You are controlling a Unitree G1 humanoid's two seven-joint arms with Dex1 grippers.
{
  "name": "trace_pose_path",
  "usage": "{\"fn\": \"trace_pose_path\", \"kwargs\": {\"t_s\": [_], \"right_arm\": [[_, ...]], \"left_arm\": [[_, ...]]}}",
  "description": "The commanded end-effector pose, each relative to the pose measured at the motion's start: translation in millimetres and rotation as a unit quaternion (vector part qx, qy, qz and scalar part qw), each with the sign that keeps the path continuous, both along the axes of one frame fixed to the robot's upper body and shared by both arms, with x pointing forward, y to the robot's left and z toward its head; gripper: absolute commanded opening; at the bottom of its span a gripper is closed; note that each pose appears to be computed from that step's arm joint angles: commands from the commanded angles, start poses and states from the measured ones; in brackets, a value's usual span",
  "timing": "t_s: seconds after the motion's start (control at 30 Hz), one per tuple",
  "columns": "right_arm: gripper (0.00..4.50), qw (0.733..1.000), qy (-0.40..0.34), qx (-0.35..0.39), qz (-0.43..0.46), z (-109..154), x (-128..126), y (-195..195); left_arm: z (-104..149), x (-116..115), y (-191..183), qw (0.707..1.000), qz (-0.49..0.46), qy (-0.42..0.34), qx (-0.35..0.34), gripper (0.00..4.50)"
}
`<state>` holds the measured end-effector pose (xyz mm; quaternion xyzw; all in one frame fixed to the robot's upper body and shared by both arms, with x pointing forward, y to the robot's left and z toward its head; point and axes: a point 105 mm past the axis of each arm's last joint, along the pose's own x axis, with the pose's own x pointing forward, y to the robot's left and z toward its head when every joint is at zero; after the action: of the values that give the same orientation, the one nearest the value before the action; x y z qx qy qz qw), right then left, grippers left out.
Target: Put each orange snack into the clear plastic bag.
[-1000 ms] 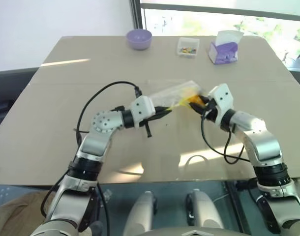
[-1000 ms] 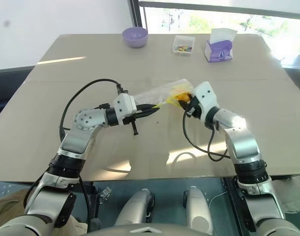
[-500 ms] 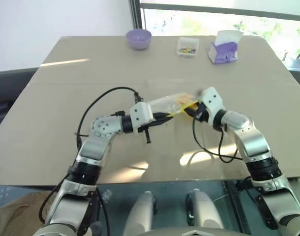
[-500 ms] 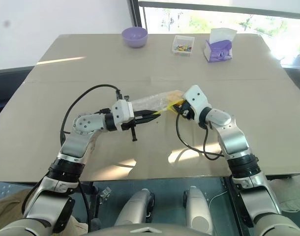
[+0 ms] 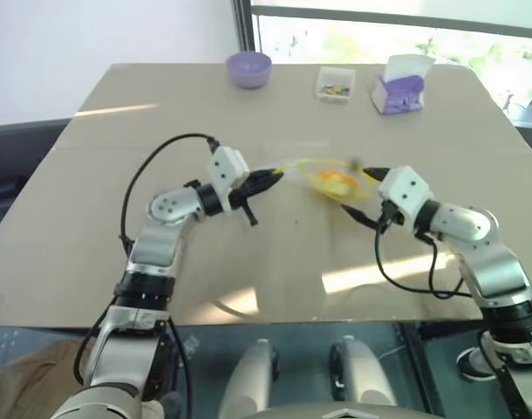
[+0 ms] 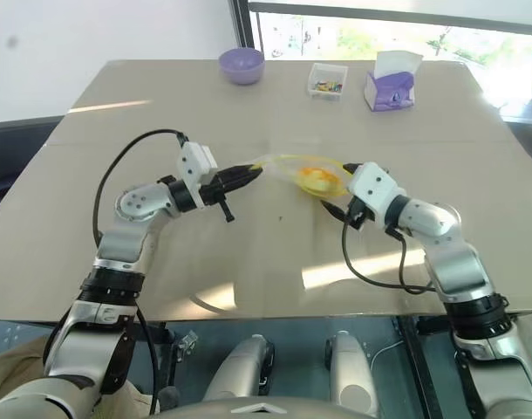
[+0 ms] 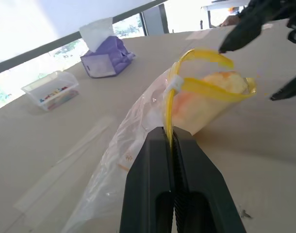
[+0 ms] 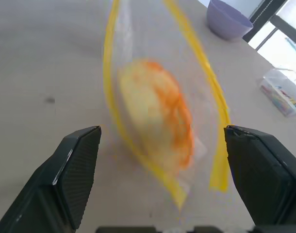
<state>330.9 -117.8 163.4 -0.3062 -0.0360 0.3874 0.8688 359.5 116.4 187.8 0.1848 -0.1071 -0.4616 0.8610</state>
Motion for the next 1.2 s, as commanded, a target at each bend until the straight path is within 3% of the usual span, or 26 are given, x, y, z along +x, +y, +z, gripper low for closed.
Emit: {"fn": "trace_pose_path", "kwargs": {"t_s": [0.03, 0.4, 0.7, 1.03, 1.13, 1.2], "right_arm": [[4.33, 0.997, -0.059, -0.038, 0.008, 11, -5, 5], [4.33, 0.994, -0.064, -0.080, -0.029, -9, 10, -3], [4.33, 0.999, -0.015, -0.044, -0.002, -15, -8, 0], [4.33, 0.998, -0.029, -0.039, -0.052, -17, 6, -2], [3.49, 0.997, -0.035, -0.032, -0.055, -15, 9, 1], [2.50, 0.998, -0.033, -0.030, -0.054, -15, 8, 3]], "left_arm": [[21, -5, -7, 0.999, -0.019, -0.021, -0.023, 0.00], [32, -9, -13, 0.999, -0.032, -0.024, -0.025, 0.00], [34, -10, -12, 0.999, -0.028, -0.023, -0.020, 0.00], [36, -9, -14, 0.999, -0.030, -0.022, -0.021, 0.00], [36, -8, -14, 0.999, -0.030, -0.022, -0.022, 0.00], [36, -8, -14, 0.999, -0.030, -0.022, -0.022, 0.00]]}}
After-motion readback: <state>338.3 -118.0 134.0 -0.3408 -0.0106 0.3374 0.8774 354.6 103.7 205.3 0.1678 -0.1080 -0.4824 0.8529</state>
